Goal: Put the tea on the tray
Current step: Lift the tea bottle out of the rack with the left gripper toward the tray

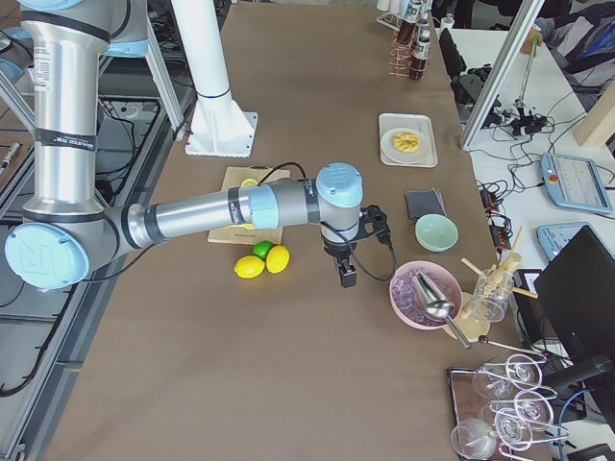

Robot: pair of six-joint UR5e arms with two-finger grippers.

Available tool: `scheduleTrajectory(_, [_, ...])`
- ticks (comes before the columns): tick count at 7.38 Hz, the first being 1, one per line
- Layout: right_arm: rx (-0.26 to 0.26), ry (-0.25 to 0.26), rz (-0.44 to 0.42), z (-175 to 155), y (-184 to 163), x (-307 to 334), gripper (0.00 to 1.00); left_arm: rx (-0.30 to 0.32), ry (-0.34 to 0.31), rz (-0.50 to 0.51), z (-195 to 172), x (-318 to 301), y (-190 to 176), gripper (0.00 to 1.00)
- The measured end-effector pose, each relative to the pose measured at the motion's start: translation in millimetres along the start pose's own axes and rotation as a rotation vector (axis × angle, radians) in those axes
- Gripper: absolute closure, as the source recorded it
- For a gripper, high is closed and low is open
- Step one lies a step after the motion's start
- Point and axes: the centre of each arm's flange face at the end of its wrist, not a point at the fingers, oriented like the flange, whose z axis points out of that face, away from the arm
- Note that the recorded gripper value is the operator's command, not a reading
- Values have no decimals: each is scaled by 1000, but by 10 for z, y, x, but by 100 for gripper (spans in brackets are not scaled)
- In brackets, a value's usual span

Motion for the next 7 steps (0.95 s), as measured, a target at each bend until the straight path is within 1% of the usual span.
scheduleTrajectory(1, [-2,0,1,9,-2,3,0,-8,21,-14,-202,1,-60,100])
scheduleTrajectory(3, [-7,-2,1,36,-3,6,0,-6,42,-21,-558,139,-20,100])
scheduleTrajectory(5, [-8,-2,-1,41,-10,0,0,-40,21,-39,-1063,709,21,100])
scheduleTrajectory(6, [-7,-3,-2,39,-16,-4,0,-58,8,-40,-1300,1156,115,100])
scheduleTrajectory(7, [-6,-3,-3,35,-20,-10,0,-66,21,-73,-1415,1658,211,100])
